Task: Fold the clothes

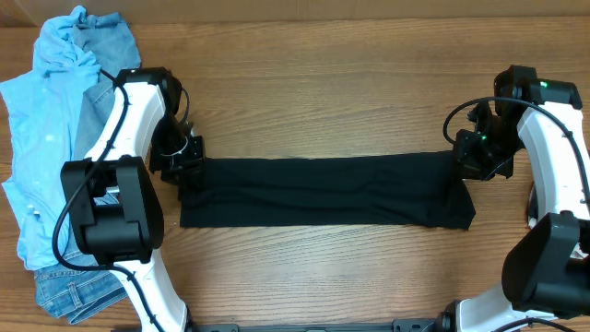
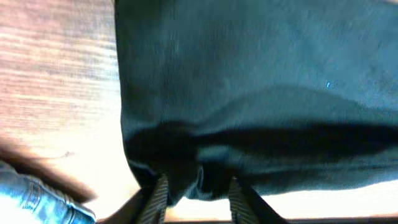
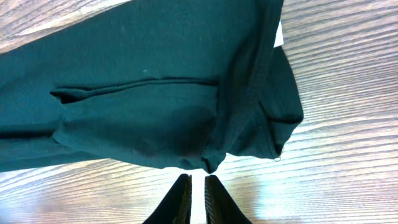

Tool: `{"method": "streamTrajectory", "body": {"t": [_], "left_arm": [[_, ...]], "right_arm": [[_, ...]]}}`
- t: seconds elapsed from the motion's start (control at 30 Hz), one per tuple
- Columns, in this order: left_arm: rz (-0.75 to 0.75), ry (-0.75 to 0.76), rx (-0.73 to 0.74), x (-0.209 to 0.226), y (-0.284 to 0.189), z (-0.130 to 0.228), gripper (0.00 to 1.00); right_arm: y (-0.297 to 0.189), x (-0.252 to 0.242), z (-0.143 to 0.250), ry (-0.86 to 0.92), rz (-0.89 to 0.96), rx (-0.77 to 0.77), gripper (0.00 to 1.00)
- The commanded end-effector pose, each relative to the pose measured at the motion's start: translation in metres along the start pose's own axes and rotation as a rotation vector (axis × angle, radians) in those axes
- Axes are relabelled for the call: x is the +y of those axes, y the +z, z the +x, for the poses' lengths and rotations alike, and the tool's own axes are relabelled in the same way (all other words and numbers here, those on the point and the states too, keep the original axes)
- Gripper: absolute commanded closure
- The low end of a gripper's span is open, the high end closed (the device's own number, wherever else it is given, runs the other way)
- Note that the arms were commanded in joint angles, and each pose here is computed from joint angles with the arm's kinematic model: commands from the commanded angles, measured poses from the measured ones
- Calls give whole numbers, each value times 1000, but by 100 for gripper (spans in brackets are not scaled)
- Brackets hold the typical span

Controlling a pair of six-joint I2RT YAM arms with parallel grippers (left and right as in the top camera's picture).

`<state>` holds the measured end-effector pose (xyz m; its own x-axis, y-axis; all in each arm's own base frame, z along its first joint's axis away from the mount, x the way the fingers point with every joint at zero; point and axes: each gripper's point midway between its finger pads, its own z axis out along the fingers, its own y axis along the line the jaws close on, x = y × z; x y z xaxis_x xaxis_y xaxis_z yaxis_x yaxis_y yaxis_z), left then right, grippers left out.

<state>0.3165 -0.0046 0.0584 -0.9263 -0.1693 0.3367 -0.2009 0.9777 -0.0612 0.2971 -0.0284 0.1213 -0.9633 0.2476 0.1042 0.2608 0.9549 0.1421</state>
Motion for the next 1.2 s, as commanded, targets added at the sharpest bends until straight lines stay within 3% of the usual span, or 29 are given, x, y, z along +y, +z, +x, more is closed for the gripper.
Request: {"method": "streamTrajectory", "body": {"t": [0.0, 0.03, 0.1, 0.13, 0.33, 0.6, 0.9, 0.93, 0.97, 1.0, 1.03, 1.07, 1.17], "left_arm": [[-40, 10, -37, 4, -10, 1, 57], [-62, 3, -30, 8, -10, 3, 53], [-62, -27, -25, 11, -10, 4, 34], [-62, -28, -25, 11, -10, 4, 32], [-52, -25, -18, 12, 21, 2, 34], [-33, -21, -179, 8, 24, -38, 24], [-54, -29, -81, 17, 60, -12, 25], [-54, -29, -75, 17, 65, -10, 27], [-50, -27, -70, 17, 69, -8, 41], [-48, -19, -69, 17, 69, -8, 70], [-49, -14, -71, 17, 68, -9, 90], [-49, -12, -70, 16, 67, -9, 96], [-47, -43, -96, 26, 49, -17, 96]], "right_arm": [[-2, -1, 2, 5, -3, -3, 88], [-2, -1, 2, 5, -2, -2, 88], [-2, -1, 2, 9, -2, -3, 88], [-2, 0, 2, 5, -2, -1, 88], [-2, 5, 1, 2, -24, -7, 88], [-2, 7, 0, -3, -28, -11, 88], [-2, 6, 0, -2, -28, -11, 88], [-2, 6, 0, -2, -28, -11, 88], [-2, 6, 0, -2, -28, -11, 88], [-2, 6, 0, -2, -28, -12, 88], [-2, 6, -1, -2, -28, -12, 88], [-2, 6, -1, -3, -28, -14, 88], [-2, 7, -3, -4, -29, -22, 88]]}}
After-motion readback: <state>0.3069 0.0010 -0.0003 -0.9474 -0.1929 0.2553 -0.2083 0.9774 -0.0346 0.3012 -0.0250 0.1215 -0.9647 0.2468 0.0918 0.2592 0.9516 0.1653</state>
